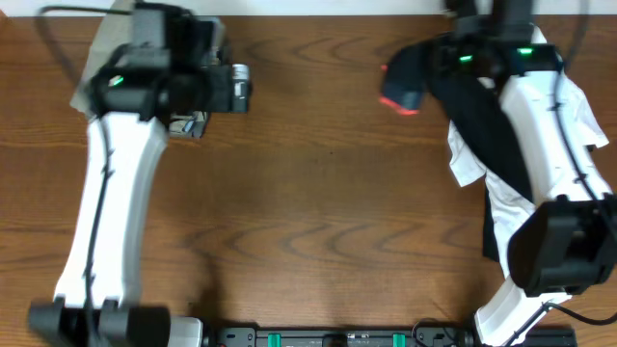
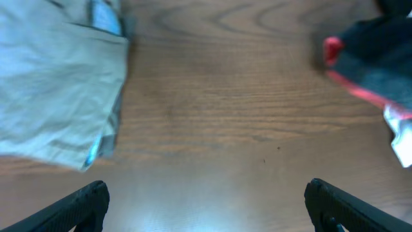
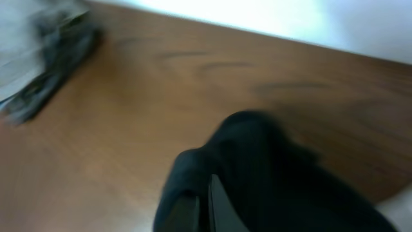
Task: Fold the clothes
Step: 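Drag the black trousers leftward with the right gripper onto the table center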
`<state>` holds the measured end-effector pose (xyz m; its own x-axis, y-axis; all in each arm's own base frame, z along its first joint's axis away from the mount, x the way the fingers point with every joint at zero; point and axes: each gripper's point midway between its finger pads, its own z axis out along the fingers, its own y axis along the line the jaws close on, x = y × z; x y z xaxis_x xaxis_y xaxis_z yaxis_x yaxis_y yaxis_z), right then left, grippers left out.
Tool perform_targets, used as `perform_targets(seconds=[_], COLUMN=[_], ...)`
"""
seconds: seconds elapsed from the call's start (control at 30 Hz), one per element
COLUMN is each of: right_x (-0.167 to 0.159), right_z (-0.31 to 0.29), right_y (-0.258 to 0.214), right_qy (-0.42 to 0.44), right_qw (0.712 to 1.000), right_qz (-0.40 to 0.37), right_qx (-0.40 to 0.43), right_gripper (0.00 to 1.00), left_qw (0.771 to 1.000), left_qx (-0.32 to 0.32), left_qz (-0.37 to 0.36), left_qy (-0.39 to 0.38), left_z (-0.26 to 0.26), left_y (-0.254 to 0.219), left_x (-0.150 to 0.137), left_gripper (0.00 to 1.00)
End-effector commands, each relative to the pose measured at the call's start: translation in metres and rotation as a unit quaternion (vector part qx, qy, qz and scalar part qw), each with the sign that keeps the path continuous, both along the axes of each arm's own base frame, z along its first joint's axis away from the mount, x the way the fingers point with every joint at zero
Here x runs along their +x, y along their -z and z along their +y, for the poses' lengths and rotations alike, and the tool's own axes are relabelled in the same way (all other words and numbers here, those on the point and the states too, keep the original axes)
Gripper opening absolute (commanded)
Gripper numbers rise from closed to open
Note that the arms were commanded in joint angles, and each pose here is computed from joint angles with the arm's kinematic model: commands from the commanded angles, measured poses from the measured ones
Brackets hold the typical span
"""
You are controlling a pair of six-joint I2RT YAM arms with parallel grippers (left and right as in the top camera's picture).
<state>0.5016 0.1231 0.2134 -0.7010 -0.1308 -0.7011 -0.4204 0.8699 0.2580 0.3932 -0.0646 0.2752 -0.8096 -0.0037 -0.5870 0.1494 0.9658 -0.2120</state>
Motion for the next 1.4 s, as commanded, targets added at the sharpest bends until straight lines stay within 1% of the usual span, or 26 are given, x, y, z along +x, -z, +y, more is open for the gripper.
perform_targets(seconds=[0.0,0.13,0.23,0.47,0.7,0.83,0.93,1.0,1.03,1.07,1.1,1.13,1.23,1.27,1.3,1.37], right_x=[-0.025,-0.056,-0.08,-0.136,-0.173,-0.189,-0.199,-0.197,-0.196,-0.192,-0.187,-0.182,-0.166,-0.158,-0.149,-0.125], right_z=[0.058,0.119,0.155,0.222,0.284,0.312,0.322,0.321,0.319,0.317,0.312,0.307,0.284,0.272,0.259,0.224], right_y=[-0.023,-0.021,-0.018,-0.016,-0.034,-0.04,-0.037,-0.034,-0.033,-0.033,-0.032,-0.032,-0.029,-0.026,-0.024,-0.014], right_qy=[-0.075,-0.141,-0.178,-0.259,-0.32,-0.337,-0.341,-0.331,-0.327,-0.322,-0.315,-0.31,-0.286,-0.272,-0.251,-0.196], right_qw=[0.997,0.99,0.984,0.966,0.946,0.938,0.936,0.939,0.941,0.943,0.945,0.947,0.956,0.96,0.966,0.979], right_qz=[-0.018,-0.011,0.002,0.012,-0.048,-0.08,-0.085,-0.087,-0.088,-0.089,-0.087,-0.085,-0.069,-0.06,-0.049,-0.021], right_qx=[0.013,0.013,0.015,0.015,0.028,0.028,0.019,0.005,0.001,-0.002,-0.004,-0.005,-0.016,-0.022,-0.026,-0.044], right_gripper=[0.01,0.01,0.01,0.01,0.01,0.01,0.02,0.08,0.13,0.22,0.38,0.47,0.68,0.74,0.77,0.79], left_qw=[0.999,0.998,0.997,0.991,0.982,0.979,0.979,0.979,0.979,0.979,0.979,0.979,0.979,0.979,0.979,0.979], left_qx=[-0.002,0.0,0.0,0.0,-0.002,-0.004,-0.004,-0.004,-0.004,-0.004,-0.004,-0.004,-0.004,-0.004,-0.004,-0.005], left_qz=[-0.017,-0.021,-0.014,0.014,0.023,0.03,0.033,0.034,0.034,0.034,0.035,0.035,0.035,0.035,0.035,0.035], left_qy=[-0.027,-0.054,-0.076,-0.133,-0.19,-0.201,-0.201,-0.201,-0.201,-0.201,-0.201,-0.201,-0.201,-0.201,-0.201,-0.201], left_z=[0.018,0.039,0.054,0.09,0.126,0.132,0.132,0.132,0.132,0.132,0.132,0.132,0.132,0.132,0.132,0.132], left_y=[-0.022,-0.035,-0.038,-0.032,-0.029,-0.027,-0.026,-0.026,-0.026,-0.026,-0.026,-0.026,-0.026,-0.026,-0.026,-0.026], left_x=[-0.017,-0.038,-0.051,-0.067,-0.075,-0.079,-0.08,-0.08,-0.08,-0.08,-0.08,-0.08,-0.08,-0.08,-0.08,-0.08], left_gripper=[0.98,0.98,0.98,0.98,0.98,0.98,0.98,0.98,0.98,0.98,0.98,0.98,0.98,0.98,0.98,0.98])
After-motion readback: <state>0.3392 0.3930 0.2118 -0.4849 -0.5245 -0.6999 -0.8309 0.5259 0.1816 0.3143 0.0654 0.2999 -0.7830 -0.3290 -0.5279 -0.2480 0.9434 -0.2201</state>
